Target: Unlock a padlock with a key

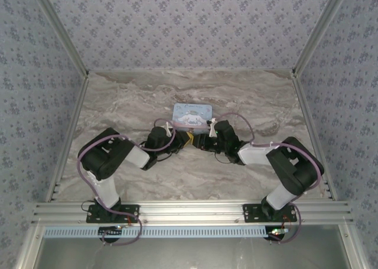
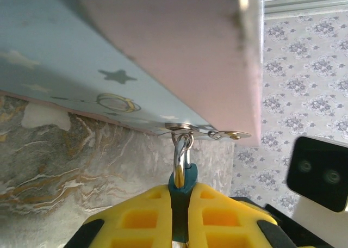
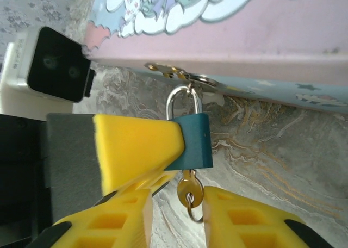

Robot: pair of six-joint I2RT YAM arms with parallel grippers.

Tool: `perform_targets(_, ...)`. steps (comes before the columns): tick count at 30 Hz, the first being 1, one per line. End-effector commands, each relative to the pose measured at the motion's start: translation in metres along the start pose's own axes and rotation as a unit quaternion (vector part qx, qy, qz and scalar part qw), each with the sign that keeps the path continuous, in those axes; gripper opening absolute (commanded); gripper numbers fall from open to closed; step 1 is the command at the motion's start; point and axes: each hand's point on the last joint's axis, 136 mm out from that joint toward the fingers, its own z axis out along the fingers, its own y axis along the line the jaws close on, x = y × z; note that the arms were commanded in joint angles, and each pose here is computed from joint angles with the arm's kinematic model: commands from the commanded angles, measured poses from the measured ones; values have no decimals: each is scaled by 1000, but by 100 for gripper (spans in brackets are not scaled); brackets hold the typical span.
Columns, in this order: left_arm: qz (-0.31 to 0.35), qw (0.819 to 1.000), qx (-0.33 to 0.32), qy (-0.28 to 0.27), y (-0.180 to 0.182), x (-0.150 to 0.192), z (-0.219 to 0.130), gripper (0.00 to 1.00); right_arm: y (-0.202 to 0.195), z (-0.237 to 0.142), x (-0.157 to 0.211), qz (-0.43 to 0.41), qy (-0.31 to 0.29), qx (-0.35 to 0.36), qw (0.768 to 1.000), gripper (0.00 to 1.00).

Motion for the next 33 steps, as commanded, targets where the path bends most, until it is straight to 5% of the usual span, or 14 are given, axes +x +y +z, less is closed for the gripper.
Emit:
perform_targets(1,18,1000,16,2,-20,0,-1,5,4,-15,-10,-45,-19,12,999,38)
perform_targets(8,3,1000,-7,6,-17,-3,-6,3,15,-49,-14,-215,-11,96,972,58)
perform_targets(20,-31,999,-24,10,-20,-16,-20,1,51,-76,-10,-507,-34,218,834,77)
perform_targets(33,-49,998,-29,24,-30,-20,-31,0,42,-70,5,-655,-46,325,680,82)
